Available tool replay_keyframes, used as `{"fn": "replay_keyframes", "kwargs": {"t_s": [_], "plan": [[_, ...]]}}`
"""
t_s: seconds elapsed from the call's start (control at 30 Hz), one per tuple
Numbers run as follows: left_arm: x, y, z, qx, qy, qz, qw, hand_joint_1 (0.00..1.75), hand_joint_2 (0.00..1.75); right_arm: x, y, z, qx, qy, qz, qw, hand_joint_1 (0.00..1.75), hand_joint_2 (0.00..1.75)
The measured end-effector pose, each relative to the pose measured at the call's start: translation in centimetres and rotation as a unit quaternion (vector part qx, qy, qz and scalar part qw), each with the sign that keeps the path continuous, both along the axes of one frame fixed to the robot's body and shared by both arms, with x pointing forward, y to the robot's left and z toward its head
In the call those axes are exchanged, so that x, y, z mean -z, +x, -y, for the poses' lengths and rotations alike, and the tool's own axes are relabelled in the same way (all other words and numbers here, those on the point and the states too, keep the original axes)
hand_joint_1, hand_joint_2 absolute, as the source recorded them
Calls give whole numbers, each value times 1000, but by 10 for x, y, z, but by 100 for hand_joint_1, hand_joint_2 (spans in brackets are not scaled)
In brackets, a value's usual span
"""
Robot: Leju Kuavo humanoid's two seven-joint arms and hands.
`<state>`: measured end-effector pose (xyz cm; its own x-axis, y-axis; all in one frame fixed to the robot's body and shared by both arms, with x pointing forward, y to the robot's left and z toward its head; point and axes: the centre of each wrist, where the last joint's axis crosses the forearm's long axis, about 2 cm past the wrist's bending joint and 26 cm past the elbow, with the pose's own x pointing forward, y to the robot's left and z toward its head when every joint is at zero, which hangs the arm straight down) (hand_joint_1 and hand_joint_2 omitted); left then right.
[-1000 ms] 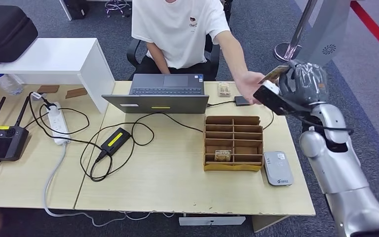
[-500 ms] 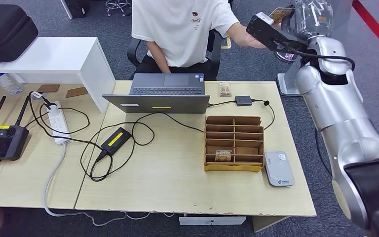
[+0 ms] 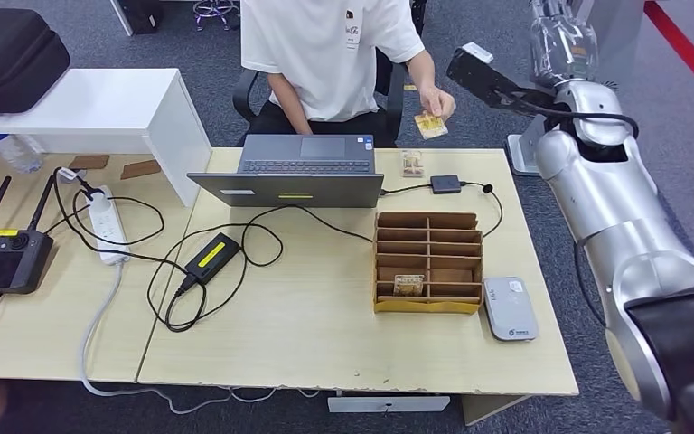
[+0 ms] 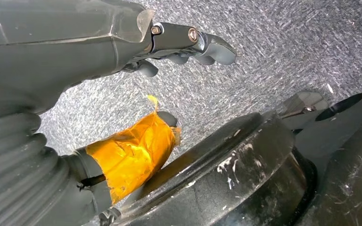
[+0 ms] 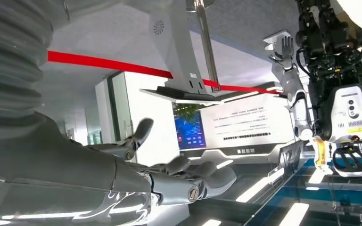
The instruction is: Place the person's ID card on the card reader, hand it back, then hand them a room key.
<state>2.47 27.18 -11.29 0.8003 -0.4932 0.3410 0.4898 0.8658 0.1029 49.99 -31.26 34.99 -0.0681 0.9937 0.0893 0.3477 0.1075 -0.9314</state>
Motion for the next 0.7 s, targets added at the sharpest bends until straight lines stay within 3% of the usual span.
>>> {"fn": "replay_keyframes", "kwargs": {"t_s": [0.13, 0.47, 0.57, 0.7], "plan": [[0, -1, 0, -5, 0, -2, 1000, 0, 175, 12, -4, 35, 30, -22, -6, 999, 0, 175], [1, -9, 0, -21, 5, -12, 1000, 0, 175, 52, -50, 180, 141, -63, -53, 987, 0, 175], [1, -12, 0, -32, 5, -16, 999, 0, 175, 66, -83, 238, 195, -57, -72, 976, 0, 175], [1, -24, -1, -50, 1, -27, 998, 0, 175, 86, -158, 326, 270, -37, -89, 958, 0, 175]]}}
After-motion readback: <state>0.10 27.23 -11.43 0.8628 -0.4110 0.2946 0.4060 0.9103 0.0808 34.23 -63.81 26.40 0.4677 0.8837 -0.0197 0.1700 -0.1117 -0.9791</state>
